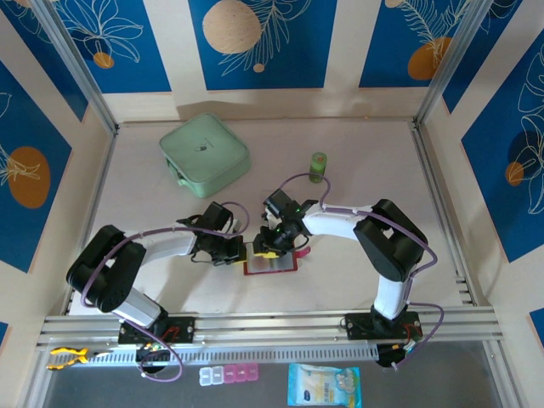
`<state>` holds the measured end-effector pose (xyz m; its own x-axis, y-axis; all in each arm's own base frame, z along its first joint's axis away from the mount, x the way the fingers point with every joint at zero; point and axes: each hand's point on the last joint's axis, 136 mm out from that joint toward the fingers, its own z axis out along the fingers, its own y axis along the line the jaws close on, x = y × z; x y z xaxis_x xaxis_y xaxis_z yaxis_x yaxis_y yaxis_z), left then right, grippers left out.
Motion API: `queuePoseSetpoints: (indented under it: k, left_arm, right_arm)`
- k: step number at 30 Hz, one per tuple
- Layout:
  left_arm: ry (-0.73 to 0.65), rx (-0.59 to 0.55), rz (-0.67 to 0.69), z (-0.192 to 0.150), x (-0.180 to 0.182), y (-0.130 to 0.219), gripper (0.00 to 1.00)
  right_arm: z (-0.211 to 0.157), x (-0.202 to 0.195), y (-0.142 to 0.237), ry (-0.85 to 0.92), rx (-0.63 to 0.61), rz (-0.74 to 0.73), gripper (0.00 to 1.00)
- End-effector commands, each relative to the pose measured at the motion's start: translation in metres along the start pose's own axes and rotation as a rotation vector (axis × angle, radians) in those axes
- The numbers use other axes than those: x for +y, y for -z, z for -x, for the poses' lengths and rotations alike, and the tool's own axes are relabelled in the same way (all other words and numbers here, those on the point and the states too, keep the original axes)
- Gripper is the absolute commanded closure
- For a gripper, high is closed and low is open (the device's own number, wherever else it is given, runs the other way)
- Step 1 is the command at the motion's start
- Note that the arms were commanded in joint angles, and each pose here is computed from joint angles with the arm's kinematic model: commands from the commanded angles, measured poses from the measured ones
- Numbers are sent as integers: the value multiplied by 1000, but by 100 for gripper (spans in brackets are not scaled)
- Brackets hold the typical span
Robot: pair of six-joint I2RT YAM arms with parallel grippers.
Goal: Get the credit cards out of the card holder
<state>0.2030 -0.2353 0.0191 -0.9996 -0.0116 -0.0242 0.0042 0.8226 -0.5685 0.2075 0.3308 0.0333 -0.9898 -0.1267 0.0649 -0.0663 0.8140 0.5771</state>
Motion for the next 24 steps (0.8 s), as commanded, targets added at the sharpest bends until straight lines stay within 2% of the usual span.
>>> queuePoseSetpoints:
  k: [1, 16, 24]
  left_arm:
    - [14, 33, 58, -9, 14, -5, 100]
    - [15, 32, 70, -7, 14, -4, 100]
    - [5, -1, 67, 0, 6, 6, 100]
  right_arm:
    - [-7, -15, 1, -13, 16, -48, 66]
    - [-5, -25, 9, -21, 5, -27, 66]
    - [-5, -22, 7, -20, 7, 74, 66]
